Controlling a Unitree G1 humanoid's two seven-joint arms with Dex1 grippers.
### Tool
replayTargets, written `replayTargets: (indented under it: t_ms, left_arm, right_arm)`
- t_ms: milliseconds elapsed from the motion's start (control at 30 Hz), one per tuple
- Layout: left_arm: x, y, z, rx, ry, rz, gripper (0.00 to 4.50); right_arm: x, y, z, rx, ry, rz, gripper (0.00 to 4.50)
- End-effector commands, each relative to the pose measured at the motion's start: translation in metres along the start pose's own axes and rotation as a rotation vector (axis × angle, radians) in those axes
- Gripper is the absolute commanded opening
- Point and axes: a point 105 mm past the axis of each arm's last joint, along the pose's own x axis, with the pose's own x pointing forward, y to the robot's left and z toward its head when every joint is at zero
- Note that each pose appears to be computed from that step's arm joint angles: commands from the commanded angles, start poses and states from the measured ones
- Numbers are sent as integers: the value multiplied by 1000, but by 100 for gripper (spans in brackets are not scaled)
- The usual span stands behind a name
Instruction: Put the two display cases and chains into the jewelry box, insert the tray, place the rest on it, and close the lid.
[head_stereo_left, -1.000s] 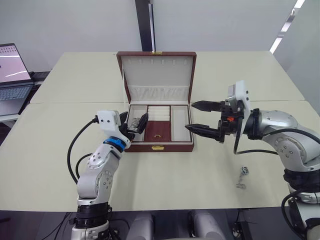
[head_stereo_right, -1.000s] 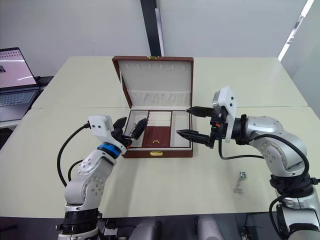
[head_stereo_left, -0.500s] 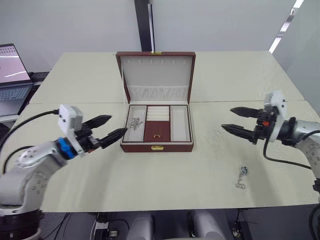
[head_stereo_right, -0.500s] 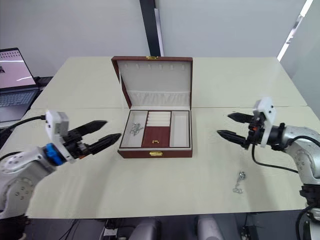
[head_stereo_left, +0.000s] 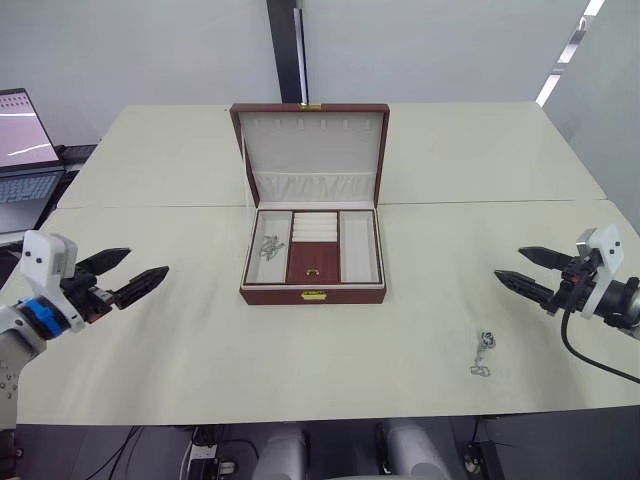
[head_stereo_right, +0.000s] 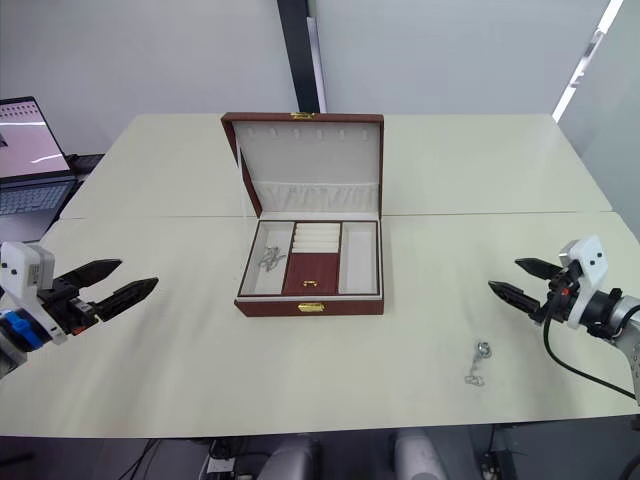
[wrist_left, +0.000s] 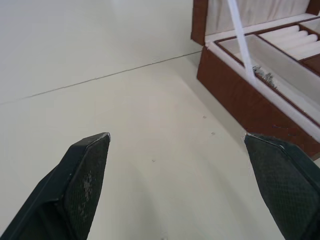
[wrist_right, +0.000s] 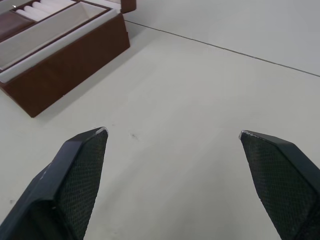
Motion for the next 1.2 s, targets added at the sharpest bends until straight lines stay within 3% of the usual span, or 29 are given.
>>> replayTargets:
  t_ms: [33, 667, 867, 1200]
  left_arm:
    - [-8, 9, 3, 23, -34, 49, 445]
    - [-7, 3, -7, 43, -4, 24, 445]
    - [4, -32, 3, 104, 6, -155, 445]
    - [23, -136, 16, 171, 17, -619, 445]
  right_arm:
    - [-6, -11, 2, -33, -34, -59, 450]
    - [-10, -15, 0, -51, -23, -66, 450]
    - [-14, 0, 1, -59, -8, -10, 450]
    - [-25, 54, -6, -46, 46, 126, 450]
